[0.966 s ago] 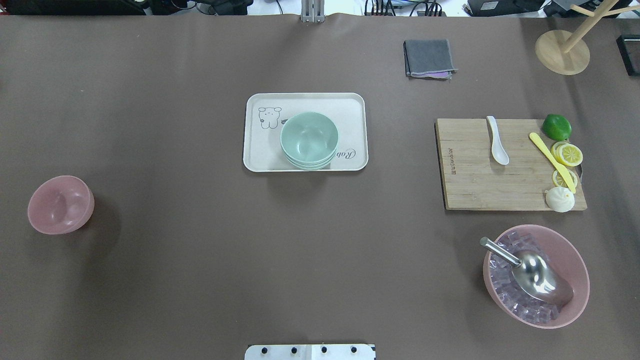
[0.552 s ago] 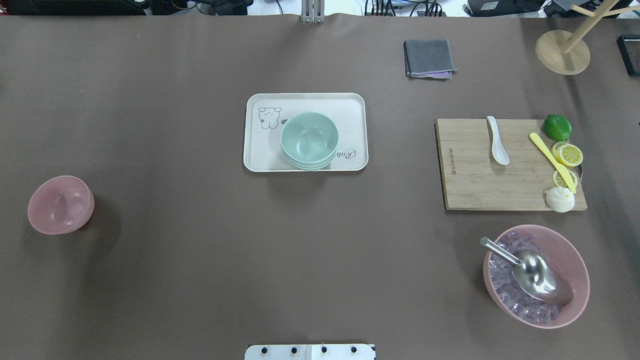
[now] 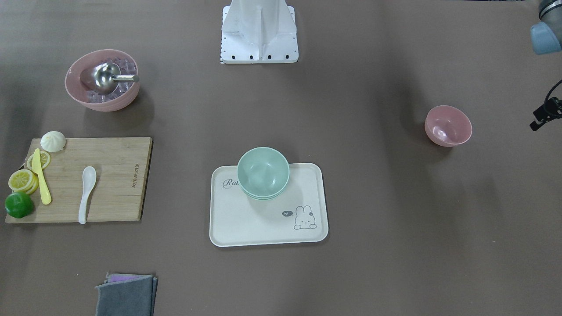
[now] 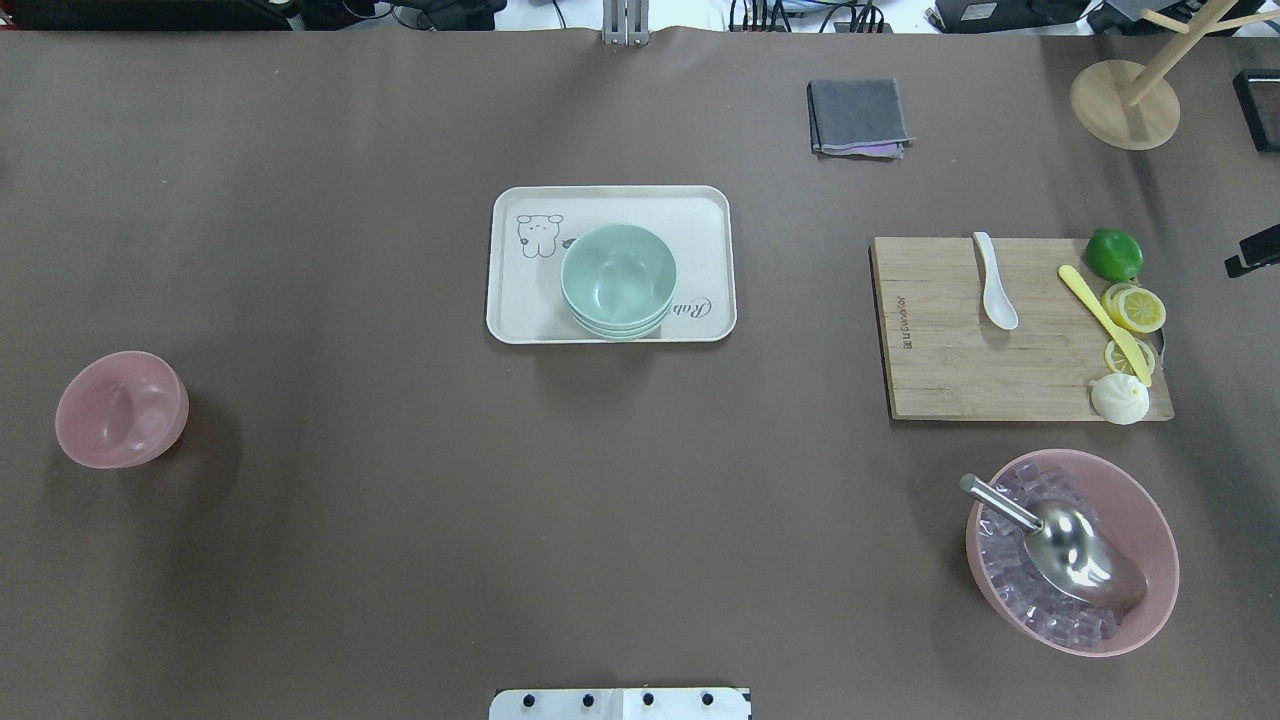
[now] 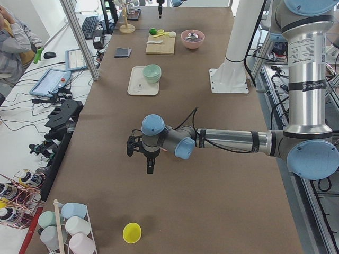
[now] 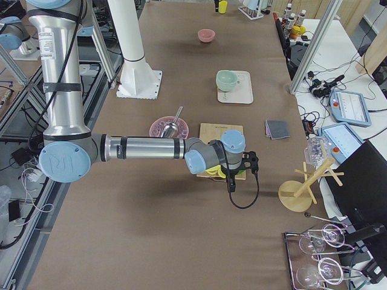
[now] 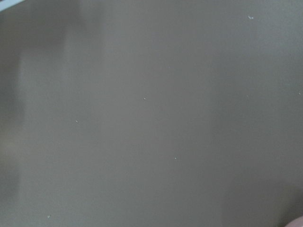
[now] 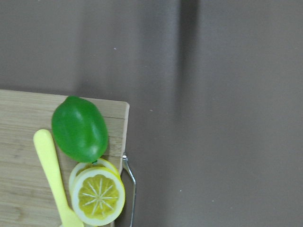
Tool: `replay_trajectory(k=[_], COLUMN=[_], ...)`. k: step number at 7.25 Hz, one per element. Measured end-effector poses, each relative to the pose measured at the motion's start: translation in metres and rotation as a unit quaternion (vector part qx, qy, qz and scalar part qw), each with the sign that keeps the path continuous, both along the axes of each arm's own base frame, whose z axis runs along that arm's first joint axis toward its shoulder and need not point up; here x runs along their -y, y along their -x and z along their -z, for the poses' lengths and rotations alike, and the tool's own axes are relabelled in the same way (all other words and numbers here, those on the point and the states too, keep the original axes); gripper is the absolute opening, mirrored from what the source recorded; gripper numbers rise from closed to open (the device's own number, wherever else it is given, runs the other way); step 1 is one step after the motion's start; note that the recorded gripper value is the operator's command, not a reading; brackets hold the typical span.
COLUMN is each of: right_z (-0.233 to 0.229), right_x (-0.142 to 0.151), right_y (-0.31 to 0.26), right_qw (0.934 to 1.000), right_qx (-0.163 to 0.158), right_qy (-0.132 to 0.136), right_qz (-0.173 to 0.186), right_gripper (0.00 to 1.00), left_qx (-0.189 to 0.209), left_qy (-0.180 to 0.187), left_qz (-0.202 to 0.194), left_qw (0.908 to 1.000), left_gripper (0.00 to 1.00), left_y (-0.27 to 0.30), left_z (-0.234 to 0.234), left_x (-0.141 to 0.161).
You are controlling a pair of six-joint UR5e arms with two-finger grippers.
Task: Stack pink bowl on green and place spoon
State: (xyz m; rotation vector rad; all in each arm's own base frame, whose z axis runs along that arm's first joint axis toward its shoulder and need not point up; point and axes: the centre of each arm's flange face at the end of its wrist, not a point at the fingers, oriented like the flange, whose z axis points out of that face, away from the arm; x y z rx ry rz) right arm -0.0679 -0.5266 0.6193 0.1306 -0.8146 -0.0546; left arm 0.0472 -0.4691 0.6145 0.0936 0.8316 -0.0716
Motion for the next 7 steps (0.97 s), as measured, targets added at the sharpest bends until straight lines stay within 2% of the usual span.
replay_trajectory(k=[1,2,5,7], right_z=[0.01,0.02,0.078,0.115], right_x=[-0.002,-0.003,0.011,0.022], right_y=[0.012,0.026,0.107,0.154], right_qw=[1.0,0.9999,0.9989,0.998], right_qx=[0.004,0.008,0.032,0.046], right_qy=[-0.004,0.0,0.033,0.043], right_qz=[0.008,0.009,-0.004,-0.004], right_gripper=[1.0,1.0,1.0,1.0], left_qx=[-0.008,-0.011,-0.013,-0.016], left_qy=[0.0,0.001,0.006,0.005], left_qz=[-0.008,-0.018,-0.042,-0.084], left_qw=[0.9999,0.9998,0.999,0.9963], left_gripper=[0.91,0.96,0.95,0.88], left_y=[-0.007,-0.018,-0.051,-0.096], left_z=[0.003,0.006,0.006,0.009], left_x=[0.001,0.003,0.013,0.01])
